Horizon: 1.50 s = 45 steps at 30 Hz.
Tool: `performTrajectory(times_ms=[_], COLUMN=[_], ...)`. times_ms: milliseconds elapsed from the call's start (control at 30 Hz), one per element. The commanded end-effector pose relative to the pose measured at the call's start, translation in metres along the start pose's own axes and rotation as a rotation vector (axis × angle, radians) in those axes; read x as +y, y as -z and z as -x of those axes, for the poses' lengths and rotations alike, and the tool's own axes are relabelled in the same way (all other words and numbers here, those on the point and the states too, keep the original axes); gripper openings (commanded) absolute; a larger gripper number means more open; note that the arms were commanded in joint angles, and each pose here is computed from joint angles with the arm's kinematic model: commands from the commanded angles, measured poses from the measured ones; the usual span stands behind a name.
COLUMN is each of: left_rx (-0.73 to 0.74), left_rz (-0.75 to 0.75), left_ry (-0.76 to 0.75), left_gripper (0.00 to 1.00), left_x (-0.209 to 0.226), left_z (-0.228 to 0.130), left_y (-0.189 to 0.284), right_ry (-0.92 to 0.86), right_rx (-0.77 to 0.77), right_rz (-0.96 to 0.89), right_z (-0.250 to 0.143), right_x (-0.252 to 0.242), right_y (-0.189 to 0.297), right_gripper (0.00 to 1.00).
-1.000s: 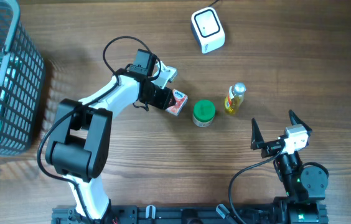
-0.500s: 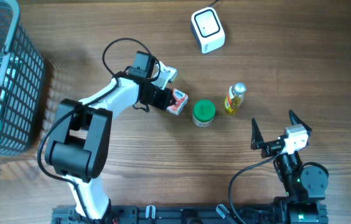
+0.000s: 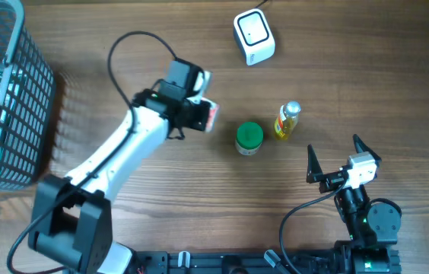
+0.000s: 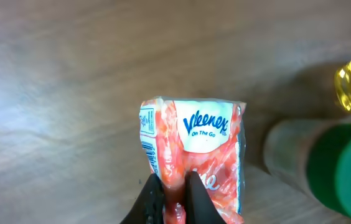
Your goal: Scan the item barcode
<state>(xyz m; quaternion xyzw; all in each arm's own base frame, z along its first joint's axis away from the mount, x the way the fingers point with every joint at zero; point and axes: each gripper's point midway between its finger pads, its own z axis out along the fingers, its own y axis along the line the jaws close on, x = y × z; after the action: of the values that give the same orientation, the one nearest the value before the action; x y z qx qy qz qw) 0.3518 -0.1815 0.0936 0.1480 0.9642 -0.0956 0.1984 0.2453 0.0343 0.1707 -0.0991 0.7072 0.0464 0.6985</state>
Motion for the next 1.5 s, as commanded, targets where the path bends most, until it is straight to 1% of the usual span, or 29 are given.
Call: performTrajectory(times_ms=[0, 67, 167, 233, 267, 367, 467, 600, 700, 800, 900, 1033, 1100, 1267, 1467], left_rx=[0.027, 0.015, -0.034, -0.073, -0.077, -0.041, -0.012, 0.006, 0.022, -0.025, -0.09, -0.111, -0.108, -0.119, -0.123], left_rz=[0.083, 0.185, 0.396, 0.504, 0.533, 0.54, 0.548, 0.55, 0.521, 0.567, 0.654, 0.702, 0.697, 0.683, 0.68], left_ry=[0.034, 0.05, 0.126, 0.12, 0.103, 0.048, 0.016, 0.004, 0.018, 0.032, -0.026, -0.1, -0.119, -0.118, -0.12], left_gripper=[0.04, 0.04, 0.04, 0.04, 0.04, 0.04, 0.04, 0.05, 0.05, 0.04, 0.04, 0.07, 0.08, 0.09, 0.16], left_x=[-0.017, -0.016, -0.003, 0.003, 0.002, -0.008, -0.013, -0.015, -0.019, -0.018, -0.017, -0.025, -0.031, -0.036, -0.036], left_z=[-0.014, -0.019, -0.027, -0.033, -0.039, -0.054, -0.063, -0.067, -0.071, -0.067, -0.062, -0.066, -0.069, -0.068, -0.067], left_y=[-0.002, 0.0, 0.009, 0.01, 0.007, -0.005, -0.017, -0.022, -0.025, -0.021, -0.021, -0.03, -0.037, -0.039, -0.038], right_ry=[0.002, 0.002, 0.002, 0.002, 0.002, 0.002, 0.002, 0.002, 0.002, 0.002, 0.002, 0.002, 0.002, 0.002, 0.002], right_rx=[-0.005, -0.004, -0.005, -0.004, -0.004, -0.005, -0.004, -0.004, -0.004, -0.004, -0.004, -0.004, -0.005, -0.004, -0.004], right_rz=[-0.015, -0.015, -0.015, -0.015, -0.015, -0.015, -0.015, -0.015, -0.015, -0.015, -0.015, -0.015, -0.015, -0.015, -0.015], right_z=[0.001, 0.001, 0.001, 0.001, 0.001, 0.001, 0.001, 0.001, 0.001, 0.001, 0.001, 0.001, 0.001, 0.001, 0.001], right_x=[-0.003, -0.003, -0.003, -0.003, -0.003, -0.003, -0.003, -0.003, -0.003, -0.003, -0.003, -0.003, -0.003, -0.003, -0.003], right_y=[0.0, 0.0, 0.0, 0.0, 0.0, 0.0, 0.0, 0.0, 0.0, 0.0, 0.0, 0.0, 0.0, 0.0, 0.0], right_gripper=[1.0, 0.99, 1.0, 1.0, 1.0, 1.0, 1.0, 1.0, 1.0, 1.0, 1.0, 1.0, 1.0, 1.0, 1.0])
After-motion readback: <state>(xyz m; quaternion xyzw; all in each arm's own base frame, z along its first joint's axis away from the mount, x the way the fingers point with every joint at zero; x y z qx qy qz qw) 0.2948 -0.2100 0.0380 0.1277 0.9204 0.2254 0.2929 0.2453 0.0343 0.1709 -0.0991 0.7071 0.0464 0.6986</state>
